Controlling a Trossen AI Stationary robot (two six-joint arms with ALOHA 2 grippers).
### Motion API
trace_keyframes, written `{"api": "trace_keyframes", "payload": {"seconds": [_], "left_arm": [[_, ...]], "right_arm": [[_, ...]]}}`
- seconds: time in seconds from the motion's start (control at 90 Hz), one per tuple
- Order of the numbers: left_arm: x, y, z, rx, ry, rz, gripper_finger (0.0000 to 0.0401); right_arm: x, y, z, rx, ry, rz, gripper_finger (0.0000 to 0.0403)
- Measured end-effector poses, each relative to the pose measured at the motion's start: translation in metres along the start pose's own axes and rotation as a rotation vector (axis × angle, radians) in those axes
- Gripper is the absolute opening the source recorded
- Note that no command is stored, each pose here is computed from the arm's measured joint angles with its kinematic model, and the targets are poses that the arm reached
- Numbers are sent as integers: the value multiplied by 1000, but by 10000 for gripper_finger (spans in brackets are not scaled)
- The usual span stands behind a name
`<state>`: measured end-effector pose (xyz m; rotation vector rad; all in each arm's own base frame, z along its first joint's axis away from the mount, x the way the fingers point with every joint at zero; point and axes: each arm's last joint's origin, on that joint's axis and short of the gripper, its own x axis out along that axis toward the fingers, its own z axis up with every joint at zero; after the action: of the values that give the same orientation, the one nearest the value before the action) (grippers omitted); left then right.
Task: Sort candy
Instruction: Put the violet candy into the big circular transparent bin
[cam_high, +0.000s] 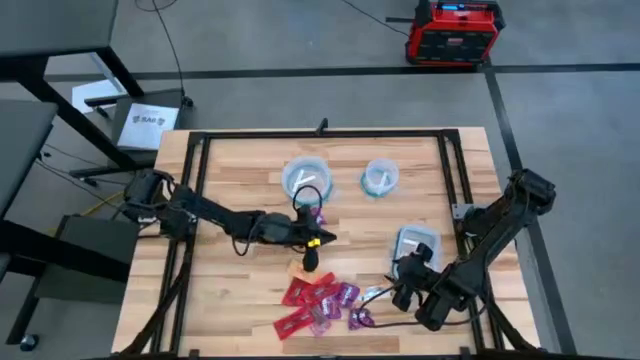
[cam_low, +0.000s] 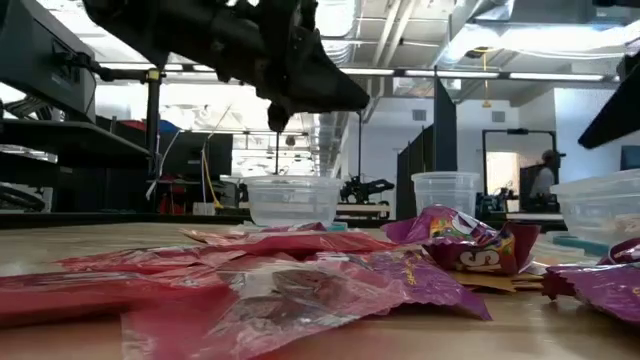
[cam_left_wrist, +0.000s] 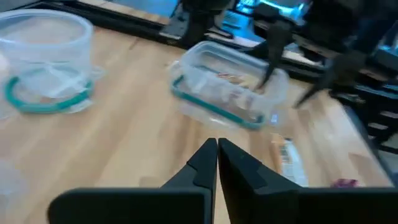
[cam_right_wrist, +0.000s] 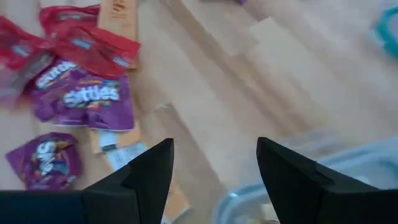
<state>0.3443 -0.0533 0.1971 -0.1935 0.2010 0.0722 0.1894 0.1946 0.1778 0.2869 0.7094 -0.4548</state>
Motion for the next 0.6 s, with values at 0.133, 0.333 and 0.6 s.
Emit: {"api": "trace_keyframes", "payload": {"seconds": [0.133,0.333,0.6], "left_arm": [[0,-1,-3,112,40,-83,8],[2,-3,-8,223,208,-113,75],[4,-5,1,261,488,-43,122]], "right_arm": [[4,7,0,78,-26,84,214],[4,14,3,86,-50,146,214],[13,11,12,103,-65,115,214]]}}
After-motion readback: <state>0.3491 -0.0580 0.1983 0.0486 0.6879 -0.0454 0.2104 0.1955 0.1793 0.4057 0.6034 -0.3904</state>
